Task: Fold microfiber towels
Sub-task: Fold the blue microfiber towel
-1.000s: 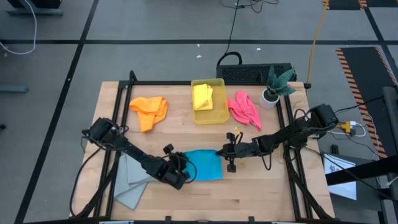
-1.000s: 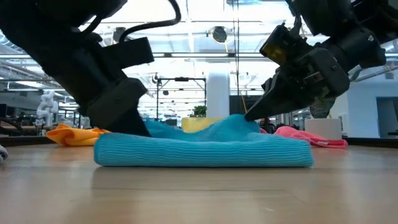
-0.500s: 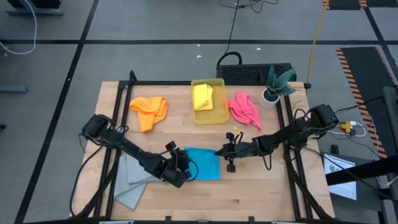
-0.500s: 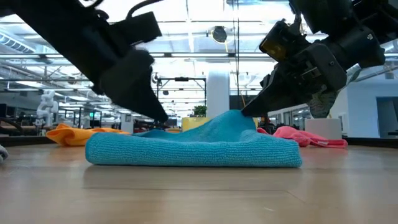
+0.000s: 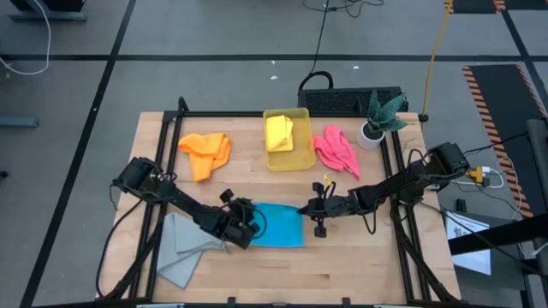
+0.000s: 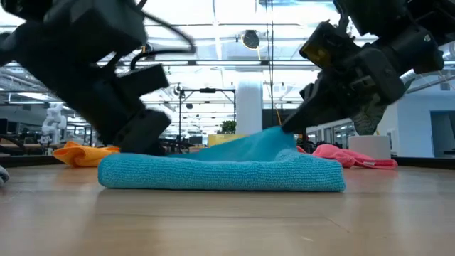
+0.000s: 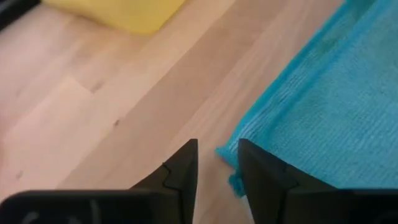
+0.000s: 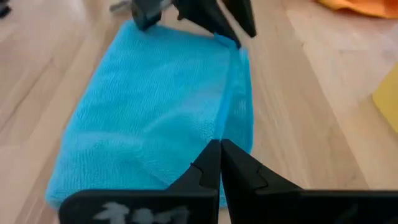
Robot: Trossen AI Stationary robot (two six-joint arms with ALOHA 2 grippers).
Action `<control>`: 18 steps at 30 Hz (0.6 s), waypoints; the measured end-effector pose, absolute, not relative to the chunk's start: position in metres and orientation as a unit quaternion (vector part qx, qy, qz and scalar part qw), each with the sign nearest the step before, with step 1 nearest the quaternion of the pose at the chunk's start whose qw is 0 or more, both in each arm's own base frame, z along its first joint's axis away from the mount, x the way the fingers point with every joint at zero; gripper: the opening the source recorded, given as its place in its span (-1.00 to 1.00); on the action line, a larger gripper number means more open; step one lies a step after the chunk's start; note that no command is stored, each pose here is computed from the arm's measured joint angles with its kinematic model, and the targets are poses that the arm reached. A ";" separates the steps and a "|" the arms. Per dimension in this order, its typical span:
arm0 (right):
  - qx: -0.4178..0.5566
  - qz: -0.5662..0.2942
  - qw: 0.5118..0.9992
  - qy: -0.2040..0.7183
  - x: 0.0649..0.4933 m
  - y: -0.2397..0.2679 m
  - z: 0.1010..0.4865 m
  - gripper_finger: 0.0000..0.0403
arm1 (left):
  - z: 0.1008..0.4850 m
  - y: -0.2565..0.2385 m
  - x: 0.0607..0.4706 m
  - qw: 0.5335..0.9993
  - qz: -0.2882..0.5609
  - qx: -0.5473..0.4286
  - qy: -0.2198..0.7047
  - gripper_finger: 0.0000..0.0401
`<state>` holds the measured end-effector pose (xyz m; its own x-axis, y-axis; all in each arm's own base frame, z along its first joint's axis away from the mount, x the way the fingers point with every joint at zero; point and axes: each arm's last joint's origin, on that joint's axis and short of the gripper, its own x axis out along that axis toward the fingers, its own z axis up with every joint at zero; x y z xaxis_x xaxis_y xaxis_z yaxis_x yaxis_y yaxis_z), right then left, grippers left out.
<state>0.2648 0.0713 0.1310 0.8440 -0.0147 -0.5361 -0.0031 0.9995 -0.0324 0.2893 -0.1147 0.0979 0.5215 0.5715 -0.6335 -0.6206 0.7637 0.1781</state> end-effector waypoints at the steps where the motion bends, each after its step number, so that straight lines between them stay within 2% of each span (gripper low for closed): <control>1: -0.014 -0.003 0.962 0.274 0.265 0.071 0.132 -1.00 | 0.095 -0.114 0.286 0.870 0.344 -0.037 0.351 -0.46; 9: -0.008 -0.021 0.965 0.262 0.270 0.068 0.129 -0.96 | 0.092 -0.117 0.281 0.874 0.347 -0.048 0.338 -0.54; 15: -0.027 -0.124 0.951 0.281 0.263 0.060 0.128 -0.71 | 0.092 -0.118 0.282 0.876 0.347 -0.051 0.331 -0.54; 18: -0.018 -0.140 0.945 0.294 0.256 0.057 0.136 -0.59 | 0.092 -0.118 0.282 0.875 0.348 -0.049 0.333 -0.54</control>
